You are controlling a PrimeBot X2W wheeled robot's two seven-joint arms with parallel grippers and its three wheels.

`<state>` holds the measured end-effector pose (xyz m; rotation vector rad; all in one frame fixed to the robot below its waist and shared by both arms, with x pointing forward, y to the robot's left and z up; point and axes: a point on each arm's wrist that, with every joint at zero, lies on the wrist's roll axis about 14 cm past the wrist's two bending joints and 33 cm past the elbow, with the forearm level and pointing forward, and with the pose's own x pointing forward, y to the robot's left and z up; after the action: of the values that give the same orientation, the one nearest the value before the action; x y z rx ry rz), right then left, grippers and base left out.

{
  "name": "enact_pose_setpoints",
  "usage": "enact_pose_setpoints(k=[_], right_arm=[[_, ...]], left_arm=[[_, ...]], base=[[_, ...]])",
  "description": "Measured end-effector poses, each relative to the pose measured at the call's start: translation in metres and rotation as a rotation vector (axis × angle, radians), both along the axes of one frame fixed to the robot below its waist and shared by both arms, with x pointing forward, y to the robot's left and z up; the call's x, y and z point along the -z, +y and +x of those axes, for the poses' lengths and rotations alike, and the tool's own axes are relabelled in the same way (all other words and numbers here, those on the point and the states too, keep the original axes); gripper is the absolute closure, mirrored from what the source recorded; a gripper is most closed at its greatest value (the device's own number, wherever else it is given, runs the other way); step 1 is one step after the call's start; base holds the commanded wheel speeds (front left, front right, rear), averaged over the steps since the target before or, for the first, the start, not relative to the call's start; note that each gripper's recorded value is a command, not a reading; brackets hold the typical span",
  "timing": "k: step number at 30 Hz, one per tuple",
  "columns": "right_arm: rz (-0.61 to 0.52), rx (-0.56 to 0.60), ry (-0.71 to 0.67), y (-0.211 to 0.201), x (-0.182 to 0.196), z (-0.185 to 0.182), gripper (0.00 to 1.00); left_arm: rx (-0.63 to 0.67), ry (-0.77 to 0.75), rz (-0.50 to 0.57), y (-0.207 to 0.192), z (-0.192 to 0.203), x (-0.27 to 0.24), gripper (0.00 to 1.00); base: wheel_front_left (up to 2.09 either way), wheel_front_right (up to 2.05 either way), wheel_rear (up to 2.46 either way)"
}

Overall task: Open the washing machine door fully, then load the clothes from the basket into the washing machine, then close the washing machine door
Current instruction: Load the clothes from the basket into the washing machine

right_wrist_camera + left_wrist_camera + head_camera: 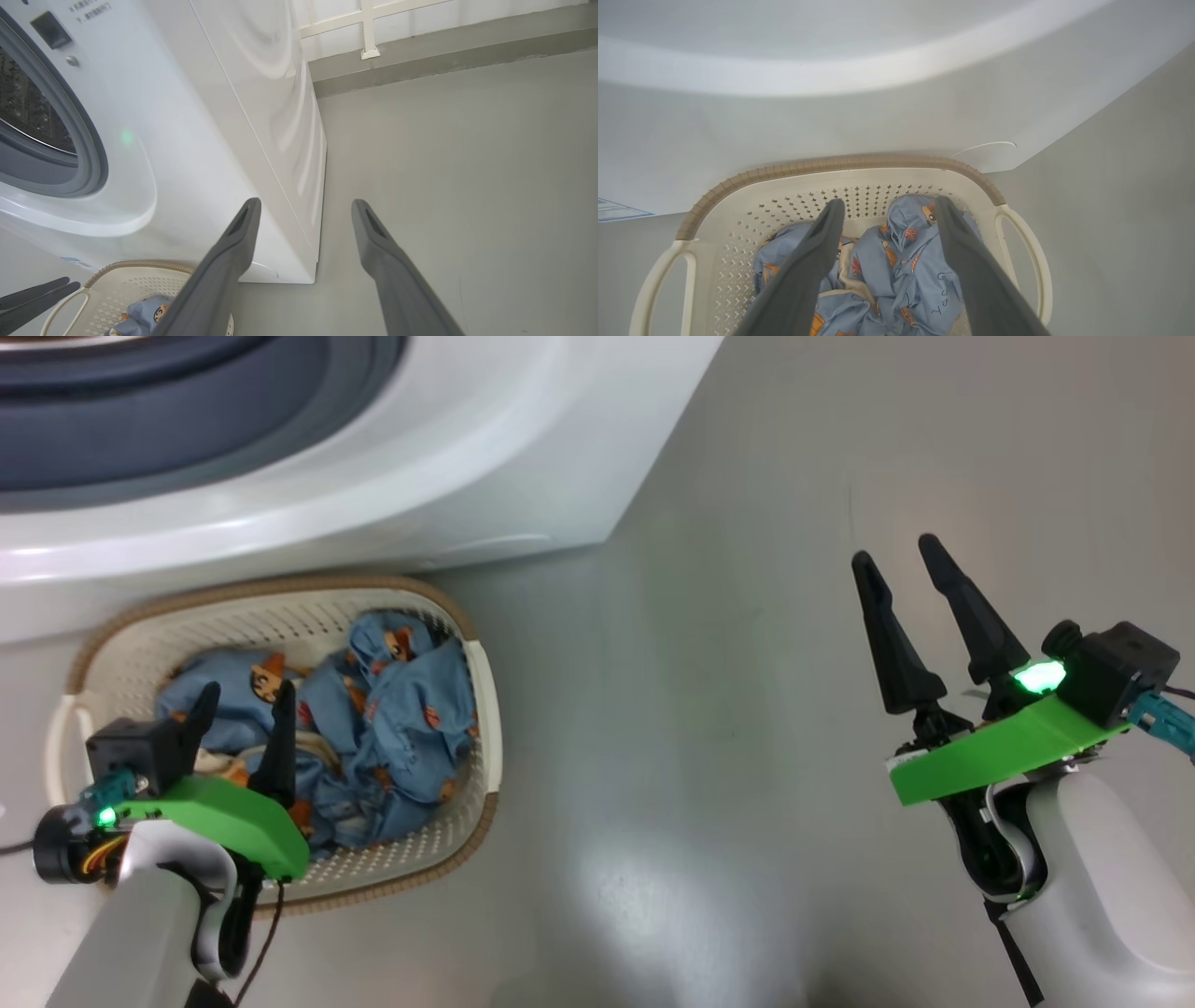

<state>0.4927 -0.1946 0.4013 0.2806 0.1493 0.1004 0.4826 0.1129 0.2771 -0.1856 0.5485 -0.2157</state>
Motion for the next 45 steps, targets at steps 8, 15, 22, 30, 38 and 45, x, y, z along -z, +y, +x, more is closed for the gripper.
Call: enact_pose_setpoints(k=[8, 15, 22, 30, 38, 45], right_arm=[[-0.008, 0.011, 0.042, -0.005, 0.024, 0.007, 0.00], [-0.010, 0.026, 0.065, -0.008, 0.039, 0.013, 0.00], [-0.024, 0.047, 0.089, -0.016, 0.053, 0.014, 0.00], [-0.038, 0.080, 0.131, -0.027, 0.067, 0.007, 0.00], [-0.047, 0.093, 0.145, -0.031, 0.072, 0.003, 0.00], [-0.049, 0.090, 0.140, -0.030, 0.071, 0.006, 0.00]], left_arm=[[0.065, 0.192, 0.007, -0.012, -0.014, 0.066, 0.00], [0.124, 0.303, 0.002, -0.026, -0.018, 0.108, 0.00], [0.184, 0.406, 0.007, -0.040, -0.026, 0.144, 0.00], [0.246, 0.496, 0.006, -0.059, -0.036, 0.172, 0.00], [0.274, 0.536, -0.011, -0.074, -0.040, 0.182, 0.00], [0.269, 0.557, -0.012, -0.078, -0.030, 0.189, 0.00]], base=[[0.00, 0.00, 0.00], [0.00, 0.00, 0.00], [0.00, 0.00, 0.00], [0.00, 0.00, 0.00], [0.00, 0.00, 0.00], [0.00, 0.00, 0.00]])
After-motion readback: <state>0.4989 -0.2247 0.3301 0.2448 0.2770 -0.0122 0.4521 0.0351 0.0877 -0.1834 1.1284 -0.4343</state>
